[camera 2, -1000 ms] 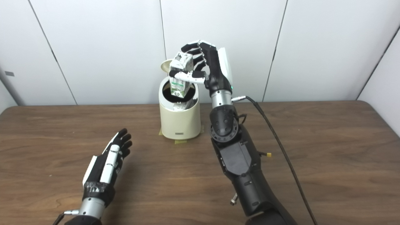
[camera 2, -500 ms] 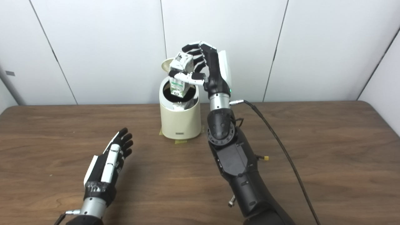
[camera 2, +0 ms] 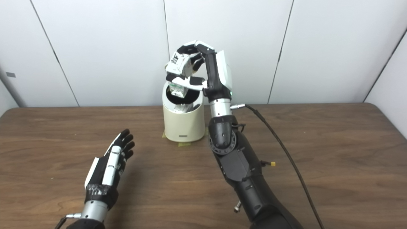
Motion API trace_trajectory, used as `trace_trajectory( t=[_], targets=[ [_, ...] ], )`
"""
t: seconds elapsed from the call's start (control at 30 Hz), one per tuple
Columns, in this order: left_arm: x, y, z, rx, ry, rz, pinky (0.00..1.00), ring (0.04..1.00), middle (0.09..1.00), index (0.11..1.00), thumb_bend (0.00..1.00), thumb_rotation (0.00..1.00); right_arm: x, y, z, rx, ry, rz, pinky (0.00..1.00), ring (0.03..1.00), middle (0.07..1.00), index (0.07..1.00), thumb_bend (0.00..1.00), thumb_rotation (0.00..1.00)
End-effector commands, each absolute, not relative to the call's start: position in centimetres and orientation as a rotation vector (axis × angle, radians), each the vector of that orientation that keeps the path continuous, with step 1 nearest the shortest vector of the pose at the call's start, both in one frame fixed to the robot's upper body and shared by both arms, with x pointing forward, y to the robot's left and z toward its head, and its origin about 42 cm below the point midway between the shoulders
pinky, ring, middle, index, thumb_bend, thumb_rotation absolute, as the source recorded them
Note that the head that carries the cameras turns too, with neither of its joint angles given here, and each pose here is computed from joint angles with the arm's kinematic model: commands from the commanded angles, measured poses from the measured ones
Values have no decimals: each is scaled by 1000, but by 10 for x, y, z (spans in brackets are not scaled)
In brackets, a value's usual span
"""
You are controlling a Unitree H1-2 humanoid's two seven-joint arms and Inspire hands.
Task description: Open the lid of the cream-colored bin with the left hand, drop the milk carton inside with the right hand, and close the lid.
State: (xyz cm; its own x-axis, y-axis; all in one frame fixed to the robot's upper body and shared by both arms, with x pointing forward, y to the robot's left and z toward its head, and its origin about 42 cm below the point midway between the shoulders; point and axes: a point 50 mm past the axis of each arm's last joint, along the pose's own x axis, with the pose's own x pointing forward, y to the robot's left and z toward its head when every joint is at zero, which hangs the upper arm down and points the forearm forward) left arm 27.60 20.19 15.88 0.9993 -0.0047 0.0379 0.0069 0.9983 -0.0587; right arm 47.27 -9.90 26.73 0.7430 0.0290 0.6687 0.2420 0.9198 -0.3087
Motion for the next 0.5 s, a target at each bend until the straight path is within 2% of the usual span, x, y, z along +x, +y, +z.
trace_trajectory(
  t=[0.0, 0.47],
  targets=[
    [280, 197, 176, -71, -120, -10, 955, 949, 946, 939, 484, 848, 477, -95, 300, -357, -856, -132, 307, 401, 503, 513, 496, 0],
    [280, 197, 178, -60, -131, -11, 958, 947, 940, 941, 467, 856, 479, -91, 296, -366, -873, -116, 286, 408, 519, 523, 493, 0]
  ],
)
